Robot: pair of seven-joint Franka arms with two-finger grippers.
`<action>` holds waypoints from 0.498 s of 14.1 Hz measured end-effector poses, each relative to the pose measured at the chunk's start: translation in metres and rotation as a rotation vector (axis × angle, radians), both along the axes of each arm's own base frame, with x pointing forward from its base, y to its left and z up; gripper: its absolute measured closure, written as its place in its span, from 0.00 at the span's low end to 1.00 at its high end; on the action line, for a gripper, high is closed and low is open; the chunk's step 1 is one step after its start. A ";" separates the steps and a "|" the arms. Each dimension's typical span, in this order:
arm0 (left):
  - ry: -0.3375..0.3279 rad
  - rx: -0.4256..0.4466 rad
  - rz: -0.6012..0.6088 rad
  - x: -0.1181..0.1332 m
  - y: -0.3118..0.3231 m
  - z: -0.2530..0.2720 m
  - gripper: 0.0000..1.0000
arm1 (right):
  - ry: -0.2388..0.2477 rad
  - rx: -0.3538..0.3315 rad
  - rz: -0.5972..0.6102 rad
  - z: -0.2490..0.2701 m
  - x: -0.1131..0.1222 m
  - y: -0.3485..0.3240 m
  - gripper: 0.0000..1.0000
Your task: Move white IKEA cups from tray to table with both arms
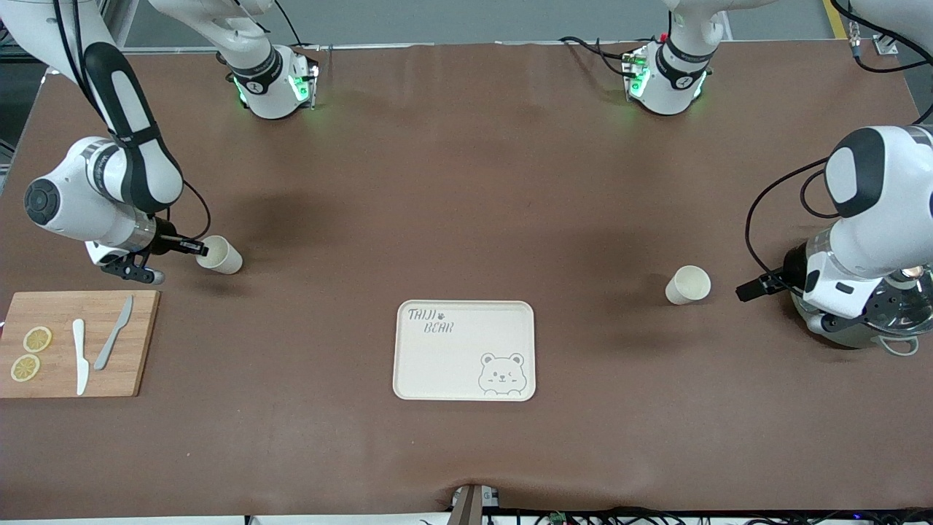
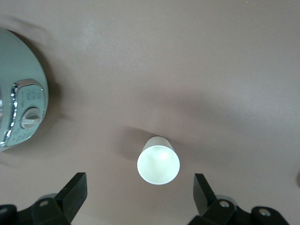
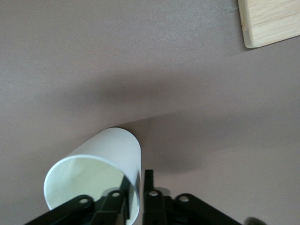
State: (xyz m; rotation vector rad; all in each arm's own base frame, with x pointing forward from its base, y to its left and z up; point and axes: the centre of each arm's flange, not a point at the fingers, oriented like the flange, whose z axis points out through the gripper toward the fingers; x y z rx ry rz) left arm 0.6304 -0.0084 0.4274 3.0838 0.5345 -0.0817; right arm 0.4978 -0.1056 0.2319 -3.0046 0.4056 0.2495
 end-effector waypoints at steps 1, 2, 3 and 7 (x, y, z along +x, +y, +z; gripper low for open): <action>0.010 0.000 0.000 0.001 0.000 0.011 0.00 | 0.009 0.006 0.003 0.003 0.002 0.001 0.68; 0.016 0.001 0.001 0.002 0.001 0.025 0.00 | 0.021 0.015 0.008 0.010 0.007 0.002 0.59; 0.019 0.006 0.000 0.003 0.002 0.041 0.00 | 0.032 0.026 0.014 0.022 0.016 0.002 0.50; 0.014 0.055 -0.018 0.004 0.002 0.086 0.00 | -0.016 0.041 0.040 0.105 0.071 -0.001 0.10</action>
